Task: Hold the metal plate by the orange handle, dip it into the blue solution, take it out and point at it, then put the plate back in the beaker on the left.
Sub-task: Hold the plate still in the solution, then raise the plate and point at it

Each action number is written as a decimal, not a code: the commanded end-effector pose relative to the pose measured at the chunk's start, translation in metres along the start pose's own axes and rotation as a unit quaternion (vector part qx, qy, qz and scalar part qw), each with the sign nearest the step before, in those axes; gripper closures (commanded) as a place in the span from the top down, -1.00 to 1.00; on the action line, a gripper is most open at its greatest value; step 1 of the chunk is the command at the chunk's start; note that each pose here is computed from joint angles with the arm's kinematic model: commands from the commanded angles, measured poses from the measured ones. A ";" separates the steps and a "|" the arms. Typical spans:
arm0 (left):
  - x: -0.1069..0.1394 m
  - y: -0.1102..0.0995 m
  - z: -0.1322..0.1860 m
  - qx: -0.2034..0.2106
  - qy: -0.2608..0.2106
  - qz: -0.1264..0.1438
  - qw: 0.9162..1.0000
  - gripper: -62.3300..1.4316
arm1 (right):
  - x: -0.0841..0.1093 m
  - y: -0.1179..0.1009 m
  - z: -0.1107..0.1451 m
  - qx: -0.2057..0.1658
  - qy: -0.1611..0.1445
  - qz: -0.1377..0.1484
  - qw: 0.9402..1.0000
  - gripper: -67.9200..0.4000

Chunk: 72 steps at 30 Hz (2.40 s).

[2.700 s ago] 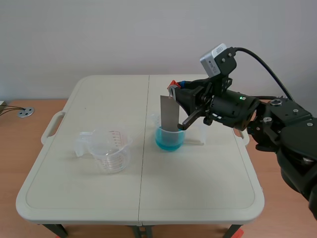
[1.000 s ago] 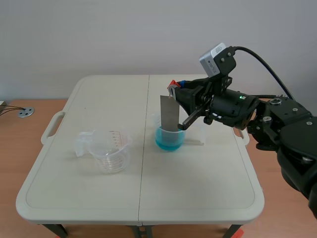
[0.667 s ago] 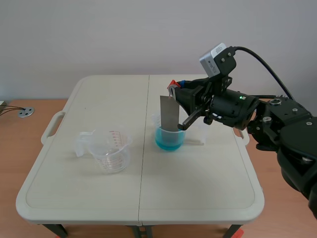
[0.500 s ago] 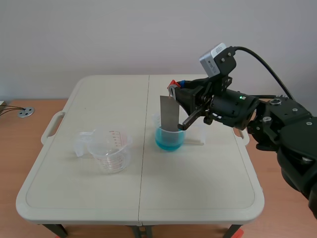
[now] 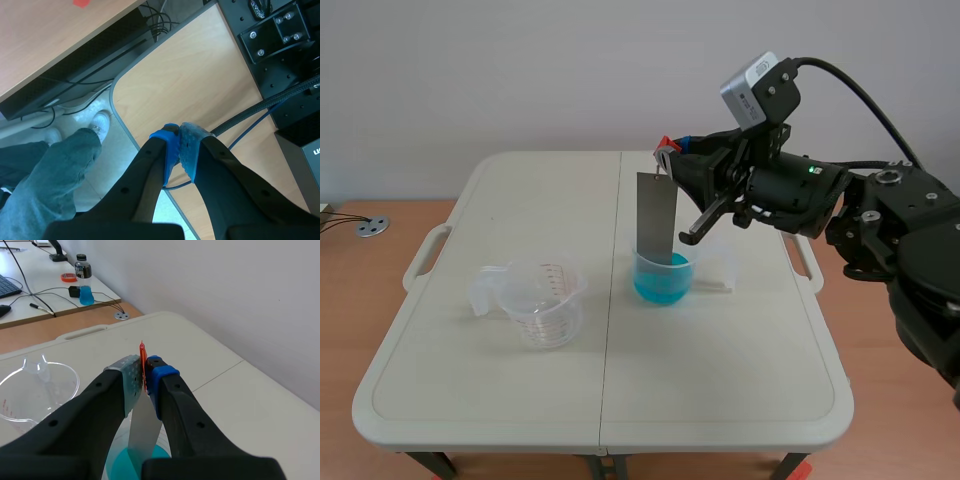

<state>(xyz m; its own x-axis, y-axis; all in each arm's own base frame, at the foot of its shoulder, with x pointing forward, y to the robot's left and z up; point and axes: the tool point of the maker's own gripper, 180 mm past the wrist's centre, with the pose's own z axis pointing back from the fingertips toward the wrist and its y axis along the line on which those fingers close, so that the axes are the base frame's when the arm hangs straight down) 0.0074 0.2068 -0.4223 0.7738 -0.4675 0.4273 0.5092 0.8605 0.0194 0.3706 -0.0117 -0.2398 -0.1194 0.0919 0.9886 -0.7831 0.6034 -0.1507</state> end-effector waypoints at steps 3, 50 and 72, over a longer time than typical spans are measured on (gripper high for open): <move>0.008 0.002 -0.001 0.002 -0.013 0.001 1.000 -0.92 | 0.026 -0.016 0.002 -0.013 -0.031 0.021 0.999 -0.95; 0.300 0.107 0.031 -0.019 -0.359 -0.101 0.928 -0.92 | 0.131 -0.017 0.011 -0.025 -0.093 0.161 0.982 -0.95; 0.404 0.006 -0.008 -0.086 -0.402 -0.175 0.895 -0.92 | 0.130 -0.017 0.011 -0.026 -0.091 0.161 0.982 -0.95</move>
<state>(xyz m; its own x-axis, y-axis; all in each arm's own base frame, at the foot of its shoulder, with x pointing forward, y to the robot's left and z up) 0.3227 0.0200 -0.2593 0.0766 -0.3562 0.9313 0.7785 0.6050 0.1674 0.3636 -0.0167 -0.1253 -0.4273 0.1638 0.8892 -0.6701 0.6029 -0.4330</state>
